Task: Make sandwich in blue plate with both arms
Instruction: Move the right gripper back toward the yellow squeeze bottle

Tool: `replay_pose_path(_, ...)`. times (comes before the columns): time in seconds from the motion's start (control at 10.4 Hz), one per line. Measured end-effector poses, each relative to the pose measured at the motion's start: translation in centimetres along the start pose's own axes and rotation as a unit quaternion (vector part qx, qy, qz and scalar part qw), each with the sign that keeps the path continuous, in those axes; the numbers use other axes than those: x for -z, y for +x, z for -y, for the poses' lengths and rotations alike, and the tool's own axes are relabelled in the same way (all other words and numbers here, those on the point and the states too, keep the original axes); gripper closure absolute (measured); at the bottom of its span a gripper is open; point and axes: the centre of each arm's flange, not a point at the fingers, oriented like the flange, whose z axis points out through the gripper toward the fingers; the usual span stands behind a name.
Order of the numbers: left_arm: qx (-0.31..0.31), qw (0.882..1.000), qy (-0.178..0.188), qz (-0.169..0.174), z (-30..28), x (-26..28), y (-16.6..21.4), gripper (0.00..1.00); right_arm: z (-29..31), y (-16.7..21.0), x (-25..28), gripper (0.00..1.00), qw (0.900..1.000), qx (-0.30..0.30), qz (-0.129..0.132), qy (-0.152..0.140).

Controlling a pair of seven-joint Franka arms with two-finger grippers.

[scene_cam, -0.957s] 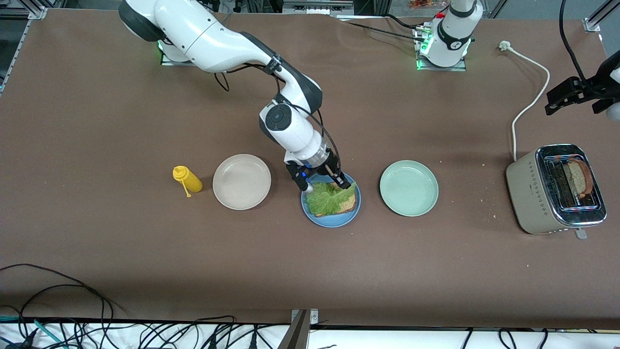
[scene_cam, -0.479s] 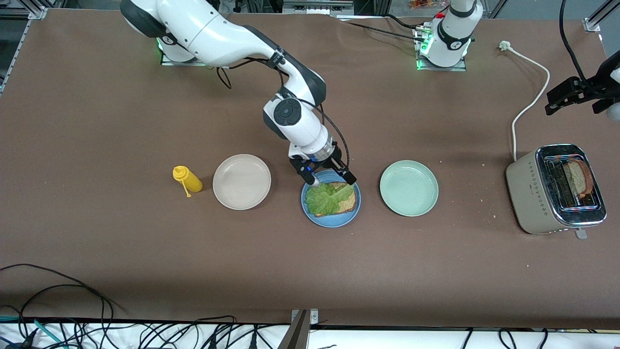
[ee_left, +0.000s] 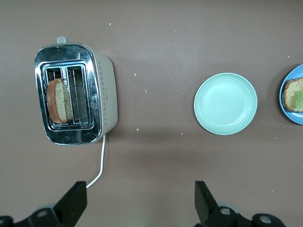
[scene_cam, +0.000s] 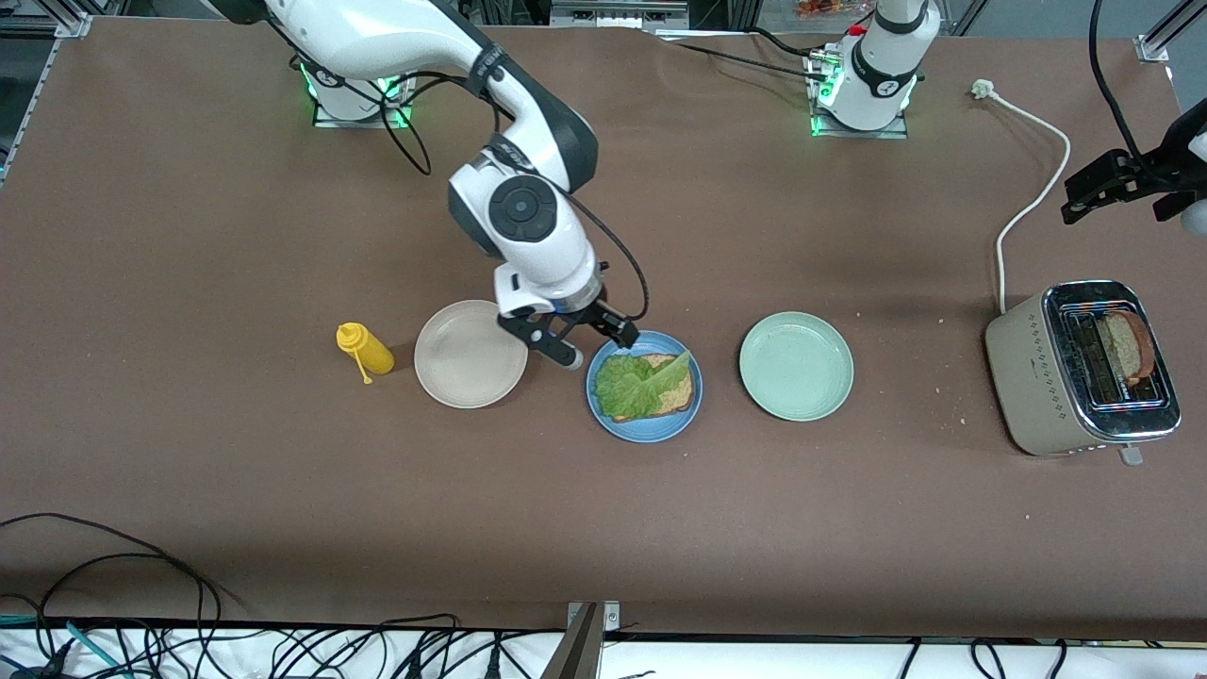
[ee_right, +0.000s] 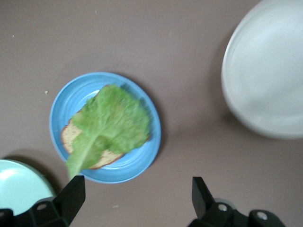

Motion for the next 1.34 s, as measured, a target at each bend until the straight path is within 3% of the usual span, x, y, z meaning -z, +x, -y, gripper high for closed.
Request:
replay_pose_path(0.19,0.0,1.0,0.0,0.0,0.0,0.0,0.0,0.0,-2.1,4.1,2.5,0.0,0.993,0.116,-0.014,-0.028)
replay_pose_path(0.38,0.0,1.0,0.0,0.0,0.0,0.0,0.0,0.0,-4.5,7.4,4.6,0.0,0.978,0.199,-0.011,-0.059)
replay_pose_path(0.67,-0.002,1.0,0.0,0.0,-0.2,0.0,0.0,0.0,-8.8,11.5,10.2,0.02,0.944,0.308,0.005,-0.113)
replay_pose_path(1.05,-0.004,1.0,0.0,-0.001,-0.5,0.1,0.0,0.0,-16.7,15.7,15.3,0.04,0.904,0.399,0.037,-0.152)
replay_pose_path(1.34,-0.009,1.0,0.0,-0.001,-0.9,0.1,0.0,0.0,-25.4,17.5,16.7,0.05,0.887,0.43,0.063,-0.154)
